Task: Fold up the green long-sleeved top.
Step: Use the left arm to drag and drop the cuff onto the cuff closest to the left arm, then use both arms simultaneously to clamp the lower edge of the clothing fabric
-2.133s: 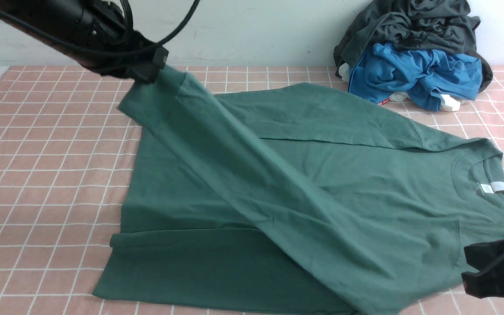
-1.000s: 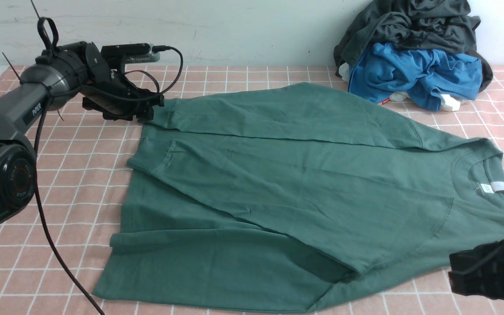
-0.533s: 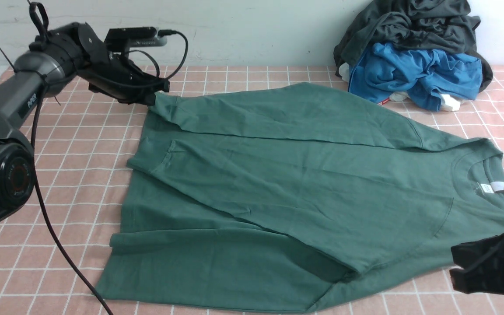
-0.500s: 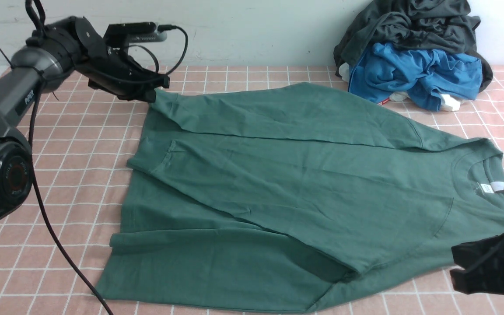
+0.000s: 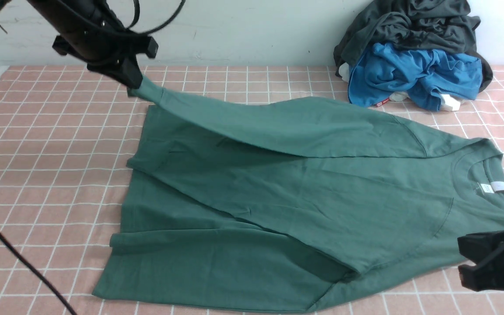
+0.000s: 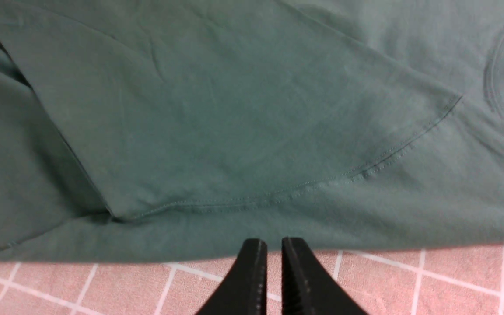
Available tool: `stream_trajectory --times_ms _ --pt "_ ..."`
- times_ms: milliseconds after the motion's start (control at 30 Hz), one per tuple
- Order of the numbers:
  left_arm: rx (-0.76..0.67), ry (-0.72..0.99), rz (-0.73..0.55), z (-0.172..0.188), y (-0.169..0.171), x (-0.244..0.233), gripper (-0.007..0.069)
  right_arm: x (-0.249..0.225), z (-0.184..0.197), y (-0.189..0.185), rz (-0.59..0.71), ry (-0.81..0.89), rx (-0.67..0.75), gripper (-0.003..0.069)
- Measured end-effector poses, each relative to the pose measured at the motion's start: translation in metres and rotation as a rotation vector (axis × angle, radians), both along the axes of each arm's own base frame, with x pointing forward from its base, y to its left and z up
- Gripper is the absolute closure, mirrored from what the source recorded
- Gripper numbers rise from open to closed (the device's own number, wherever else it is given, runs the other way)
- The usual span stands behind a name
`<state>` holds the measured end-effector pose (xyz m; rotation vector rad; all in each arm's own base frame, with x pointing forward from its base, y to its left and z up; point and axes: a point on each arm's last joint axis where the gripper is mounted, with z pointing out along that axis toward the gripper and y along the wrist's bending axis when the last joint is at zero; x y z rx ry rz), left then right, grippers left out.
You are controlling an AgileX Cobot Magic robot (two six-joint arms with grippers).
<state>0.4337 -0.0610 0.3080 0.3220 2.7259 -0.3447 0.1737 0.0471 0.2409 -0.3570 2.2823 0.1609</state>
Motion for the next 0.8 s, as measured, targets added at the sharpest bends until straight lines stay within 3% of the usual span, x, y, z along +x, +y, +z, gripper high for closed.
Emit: stream_trajectory --times_ms 200,333,600,733,800 --pt "0.122 0.284 -0.058 -0.082 -0.003 -0.046 0.0618 -0.008 0.011 -0.002 -0.003 -0.061 0.024 0.061" --pt "0.206 0.26 -0.051 -0.1 0.003 -0.048 0.0589 -0.009 0.012 -0.001 -0.013 -0.059 0.051 0.0609" --pt "0.257 0.098 0.018 -0.049 0.011 -0.061 0.0436 -0.013 0.009 0.001 -0.011 0.015 0.071 0.0601" --pt "0.207 0.042 0.032 -0.021 0.009 -0.073 0.0411 -0.011 0.013 0.002 0.002 0.046 0.056 0.0564" --pt "0.169 0.015 0.032 -0.003 0.008 -0.085 0.0409 0.003 0.027 0.004 -0.003 0.045 0.045 0.0501"
